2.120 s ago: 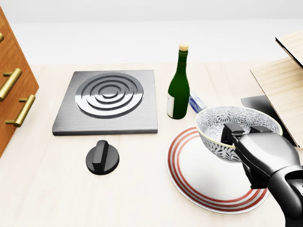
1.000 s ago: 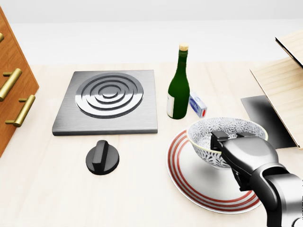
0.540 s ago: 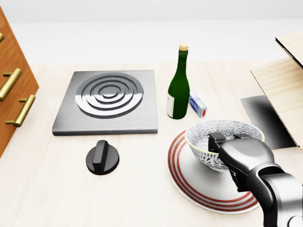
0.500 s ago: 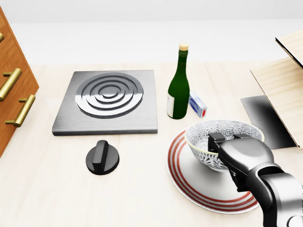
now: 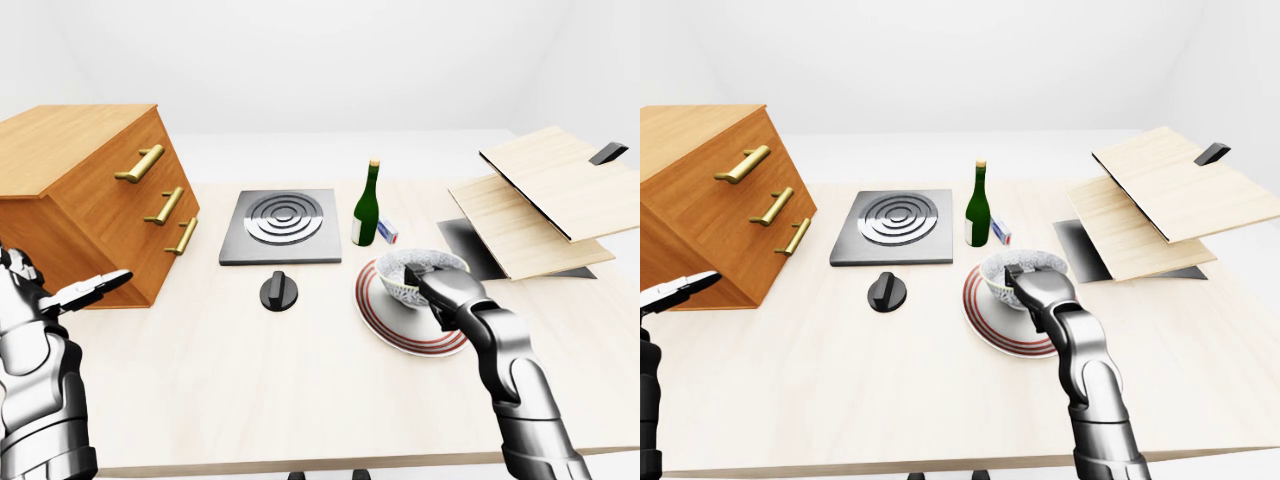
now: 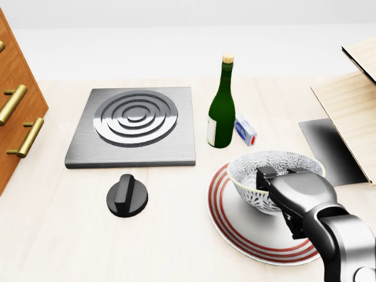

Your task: Pick up the akita bowl and put it on the plate.

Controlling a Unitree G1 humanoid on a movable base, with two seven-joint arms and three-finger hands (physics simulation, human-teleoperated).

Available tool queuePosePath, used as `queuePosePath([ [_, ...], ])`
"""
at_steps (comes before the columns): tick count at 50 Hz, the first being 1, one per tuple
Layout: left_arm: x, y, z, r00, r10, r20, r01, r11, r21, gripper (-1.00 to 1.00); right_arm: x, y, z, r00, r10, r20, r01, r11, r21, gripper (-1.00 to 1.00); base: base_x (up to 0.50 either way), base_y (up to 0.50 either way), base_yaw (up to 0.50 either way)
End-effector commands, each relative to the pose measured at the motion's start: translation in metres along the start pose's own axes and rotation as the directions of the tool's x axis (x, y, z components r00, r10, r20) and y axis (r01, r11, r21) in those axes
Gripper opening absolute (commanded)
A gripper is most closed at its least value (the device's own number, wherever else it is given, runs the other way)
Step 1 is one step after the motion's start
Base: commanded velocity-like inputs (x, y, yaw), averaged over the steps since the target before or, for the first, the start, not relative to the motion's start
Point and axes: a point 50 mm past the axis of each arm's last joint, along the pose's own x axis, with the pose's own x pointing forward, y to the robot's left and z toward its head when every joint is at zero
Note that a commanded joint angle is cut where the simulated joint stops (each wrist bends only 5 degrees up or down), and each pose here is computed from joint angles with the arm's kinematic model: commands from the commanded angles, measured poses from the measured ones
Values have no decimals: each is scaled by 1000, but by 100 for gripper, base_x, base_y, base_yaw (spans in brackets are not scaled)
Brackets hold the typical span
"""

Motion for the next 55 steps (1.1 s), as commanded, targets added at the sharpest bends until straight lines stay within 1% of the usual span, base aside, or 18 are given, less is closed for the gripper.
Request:
queuePosePath([
  [1, 0, 0, 3, 1000, 0, 11, 0, 1000, -2, 100, 1, 2, 0, 1000, 10, -14, -10, 1000, -14, -100, 0, 0, 0],
  [8, 0, 0, 5, 1000, -1, 24, 1, 1000, -3, 100, 2, 5, -1, 999, 25, -19, -25, 1000, -16, -100, 0, 0, 0],
  [12, 0, 0, 3, 1000, -1, 15, 1, 1000, -2, 100, 2, 7, -2, 999, 30, -22, -31, 999, -19, -100, 0, 0, 0],
  [21, -1, 2, 12, 999, -1, 52, 1, 1000, -6, 100, 2, 7, 0, 999, 30, -18, -31, 999, -17, -100, 0, 0, 0],
  [43, -1, 1, 14, 999, 0, 50, 0, 1000, -6, 100, 3, 3, -1, 1000, 18, -16, -18, 1000, -18, -100, 0, 0, 0],
  [55, -2, 1, 14, 999, -1, 52, 1, 1000, -6, 100, 2, 5, 1, 1000, 21, -14, -21, 1000, -19, -100, 0, 0, 0],
])
